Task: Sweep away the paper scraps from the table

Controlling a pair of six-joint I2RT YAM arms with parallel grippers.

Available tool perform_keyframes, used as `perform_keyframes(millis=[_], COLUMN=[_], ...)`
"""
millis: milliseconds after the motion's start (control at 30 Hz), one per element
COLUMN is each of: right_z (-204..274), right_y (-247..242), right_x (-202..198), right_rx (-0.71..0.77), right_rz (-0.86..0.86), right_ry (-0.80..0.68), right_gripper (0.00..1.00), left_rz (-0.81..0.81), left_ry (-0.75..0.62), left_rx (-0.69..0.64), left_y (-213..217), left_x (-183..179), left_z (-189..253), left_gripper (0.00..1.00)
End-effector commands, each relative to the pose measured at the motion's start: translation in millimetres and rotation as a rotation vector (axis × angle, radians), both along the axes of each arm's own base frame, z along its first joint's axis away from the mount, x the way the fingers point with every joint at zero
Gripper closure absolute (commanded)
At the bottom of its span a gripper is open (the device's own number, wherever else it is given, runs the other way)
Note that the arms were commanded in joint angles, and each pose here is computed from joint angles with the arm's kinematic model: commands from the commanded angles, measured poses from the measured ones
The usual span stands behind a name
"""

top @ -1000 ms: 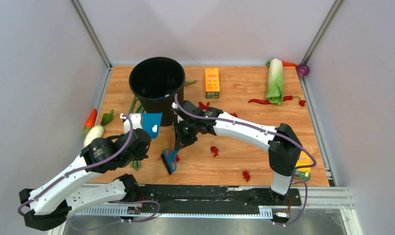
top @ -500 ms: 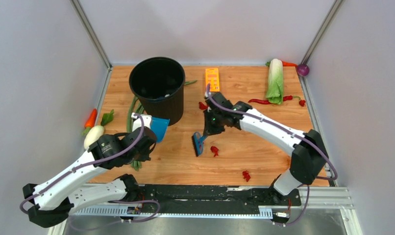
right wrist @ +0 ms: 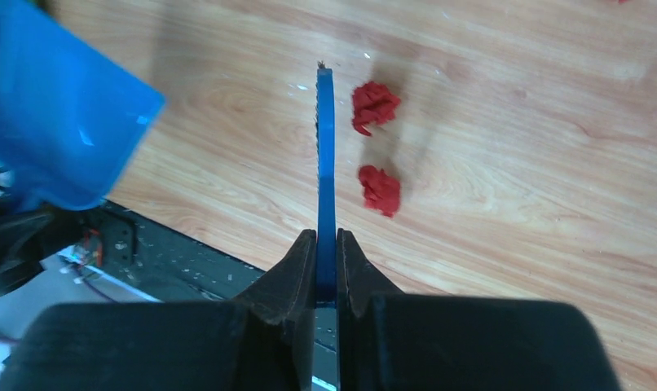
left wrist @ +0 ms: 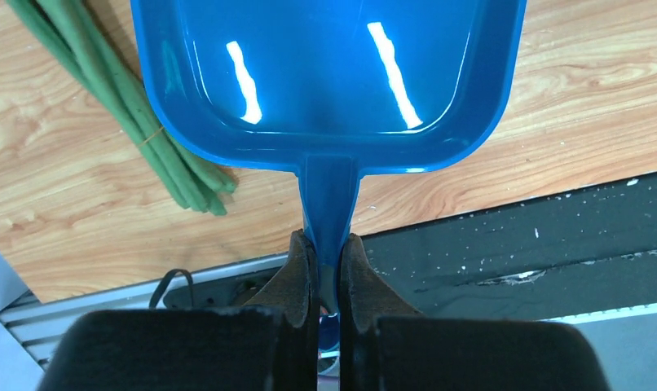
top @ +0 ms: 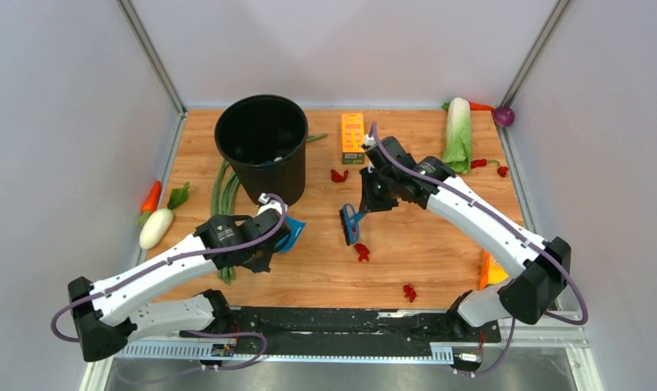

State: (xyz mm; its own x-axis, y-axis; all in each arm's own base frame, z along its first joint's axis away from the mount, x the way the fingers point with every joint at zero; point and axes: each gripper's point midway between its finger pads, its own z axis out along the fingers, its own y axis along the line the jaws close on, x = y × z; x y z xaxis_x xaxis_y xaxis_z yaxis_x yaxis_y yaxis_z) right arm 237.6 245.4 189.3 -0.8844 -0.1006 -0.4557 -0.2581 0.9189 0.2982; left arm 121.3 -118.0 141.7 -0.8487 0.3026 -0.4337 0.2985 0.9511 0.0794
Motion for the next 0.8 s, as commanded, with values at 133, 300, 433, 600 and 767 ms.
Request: perform_keyframes(millis=[133,300,433,600,767], right_z=[93.8,85.1,75.8,56.4,36.5], right_y=[-3.7,-37.6,-54.8,-60.9,-76.9], right_x=[6.3,17.4,16.9,13.2,12.0], right_rx=[0.097,-0.118,-0.221,-0.278,-0.4], right_rz=[0.02,-0.041,-0.061,-0.057,-0.085], right_ry=[-0.188,-0.2,-0.183,-0.137,-0.086], right_gripper=[1.0,1.0,1.0,1.0,1.0], left_rz=[-0.106,-0.175,-0.258,-0.367,-0.49], left_ry=[0.015,0.046,0.076,0.098,0.141], left_rx=[-0.044,0.02,0.04,0.122,0.174], left_y=[-35.7,-49.1,-70.3,-91.0,-101.7], left_x=[10.8,14.5,12.2,14.3,12.4], left_z=[-12.4,-28.2,-36.2,-45.2,-55.8], left_gripper=[1.0,1.0,1.0,1.0,1.0])
